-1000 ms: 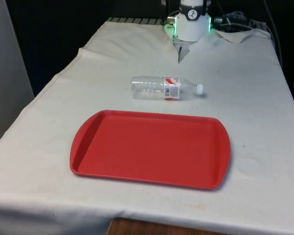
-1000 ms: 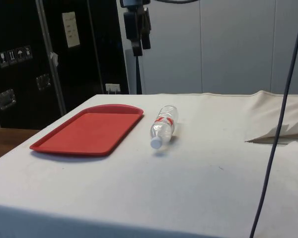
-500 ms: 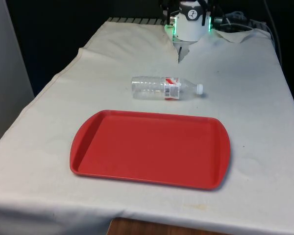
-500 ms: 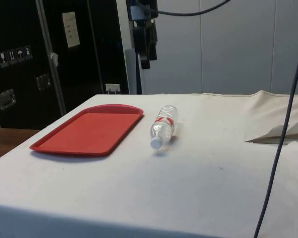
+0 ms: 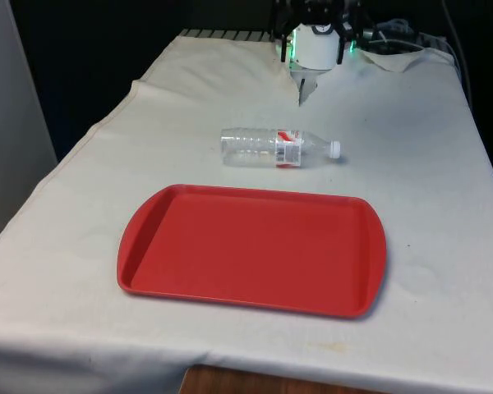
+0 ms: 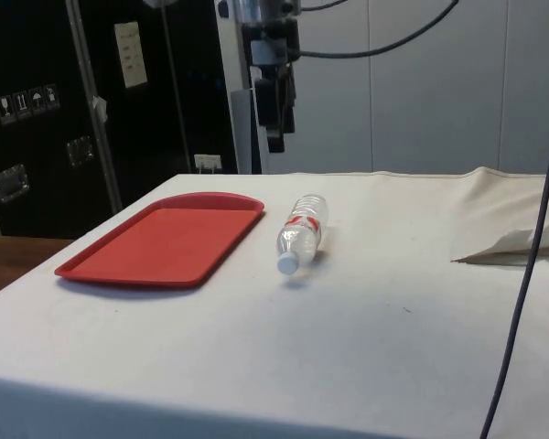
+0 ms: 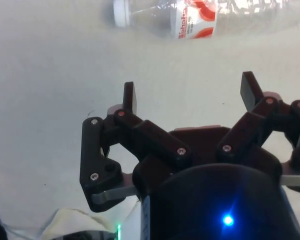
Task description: Place the bottle upright on the tray.
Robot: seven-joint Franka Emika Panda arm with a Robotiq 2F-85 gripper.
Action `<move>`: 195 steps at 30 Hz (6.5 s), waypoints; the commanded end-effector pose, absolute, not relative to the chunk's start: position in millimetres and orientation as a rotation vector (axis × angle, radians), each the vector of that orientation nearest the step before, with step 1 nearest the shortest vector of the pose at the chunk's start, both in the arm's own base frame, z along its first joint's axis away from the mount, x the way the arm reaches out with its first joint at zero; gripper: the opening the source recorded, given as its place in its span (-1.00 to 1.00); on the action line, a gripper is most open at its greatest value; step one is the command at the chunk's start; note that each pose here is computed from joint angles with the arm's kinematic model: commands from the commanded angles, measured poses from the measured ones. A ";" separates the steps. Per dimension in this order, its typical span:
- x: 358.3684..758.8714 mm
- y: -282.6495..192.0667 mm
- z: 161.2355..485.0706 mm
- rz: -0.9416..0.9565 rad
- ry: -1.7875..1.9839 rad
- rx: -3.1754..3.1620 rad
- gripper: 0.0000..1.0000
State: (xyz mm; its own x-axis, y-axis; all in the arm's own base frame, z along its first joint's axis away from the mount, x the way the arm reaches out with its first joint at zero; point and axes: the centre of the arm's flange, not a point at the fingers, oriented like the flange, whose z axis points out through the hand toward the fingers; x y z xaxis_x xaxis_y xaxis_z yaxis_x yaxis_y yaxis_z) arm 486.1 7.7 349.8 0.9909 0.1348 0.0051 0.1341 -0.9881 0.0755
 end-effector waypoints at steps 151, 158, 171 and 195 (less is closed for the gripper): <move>490.0 -36.9 272.0 -0.050 1.258 2.733 1.00; 490.1 -36.3 269.9 -0.056 1.313 2.708 1.00; 489.2 -36.8 269.1 -0.067 1.407 2.664 1.00; 488.3 -36.6 268.3 -0.094 1.567 2.582 1.00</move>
